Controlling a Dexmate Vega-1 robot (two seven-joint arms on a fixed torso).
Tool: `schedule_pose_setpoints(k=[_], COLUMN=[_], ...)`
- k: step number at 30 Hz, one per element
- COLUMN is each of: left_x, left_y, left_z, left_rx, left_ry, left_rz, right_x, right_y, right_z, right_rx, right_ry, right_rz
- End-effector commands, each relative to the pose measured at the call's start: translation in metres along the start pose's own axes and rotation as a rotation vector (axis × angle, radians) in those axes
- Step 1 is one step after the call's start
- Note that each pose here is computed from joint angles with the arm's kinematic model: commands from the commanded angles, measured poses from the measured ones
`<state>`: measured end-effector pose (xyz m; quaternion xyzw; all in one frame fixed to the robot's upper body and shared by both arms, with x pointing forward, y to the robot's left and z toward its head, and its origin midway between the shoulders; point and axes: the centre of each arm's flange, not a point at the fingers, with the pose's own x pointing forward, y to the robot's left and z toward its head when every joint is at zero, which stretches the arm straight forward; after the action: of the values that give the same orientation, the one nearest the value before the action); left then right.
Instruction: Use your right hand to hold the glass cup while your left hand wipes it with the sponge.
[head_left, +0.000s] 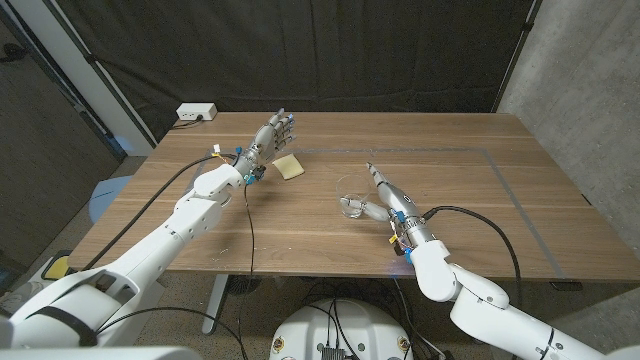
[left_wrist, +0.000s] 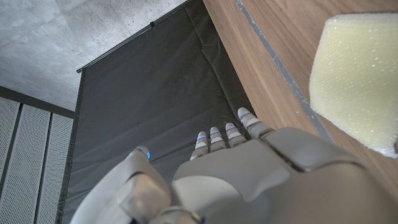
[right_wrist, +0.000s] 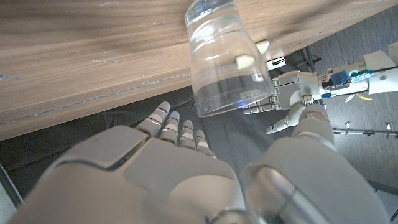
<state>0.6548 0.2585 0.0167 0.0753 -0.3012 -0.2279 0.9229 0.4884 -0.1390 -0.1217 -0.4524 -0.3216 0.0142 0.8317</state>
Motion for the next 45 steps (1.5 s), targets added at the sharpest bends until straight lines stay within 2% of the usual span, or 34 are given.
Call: schedule_pose_setpoints(k=[1, 14, 18, 30, 41, 45], left_x=[0.004, 0.008, 0.008, 0.007, 0.01, 0.011], left_y=[0.002, 0.004, 0.005, 0.01, 0.009, 0.008], left_z=[-0.001, -0.003, -0.004, -0.002, -0.001, 0.0], left_rx=[-0.001, -0.01, -0.011, -0.01, -0.007, -0.005], left_ry=[0.001, -0.002, 0.0, 0.001, 0.0, 0.0], left_rz=[-0.003, -0.008, -0.007, 0.008, 0.003, 0.004], right_x=[0.008, 0.025, 0.03, 0.039, 0.046, 0.047], right_y=[0.014, 0.015, 0.016, 0.022, 0.027, 0.029], right_z=[0.001, -0.008, -0.012, -0.016, -0.023, -0.024], right_rx=[-0.049, -0.038, -0.032, 0.004, 0.191, 0.213], right_ry=[0.009, 0.047, 0.055, 0.047, 0.008, 0.008], right_rz=[0.045, -0.012, -0.01, 0.058, 0.137, 0.15])
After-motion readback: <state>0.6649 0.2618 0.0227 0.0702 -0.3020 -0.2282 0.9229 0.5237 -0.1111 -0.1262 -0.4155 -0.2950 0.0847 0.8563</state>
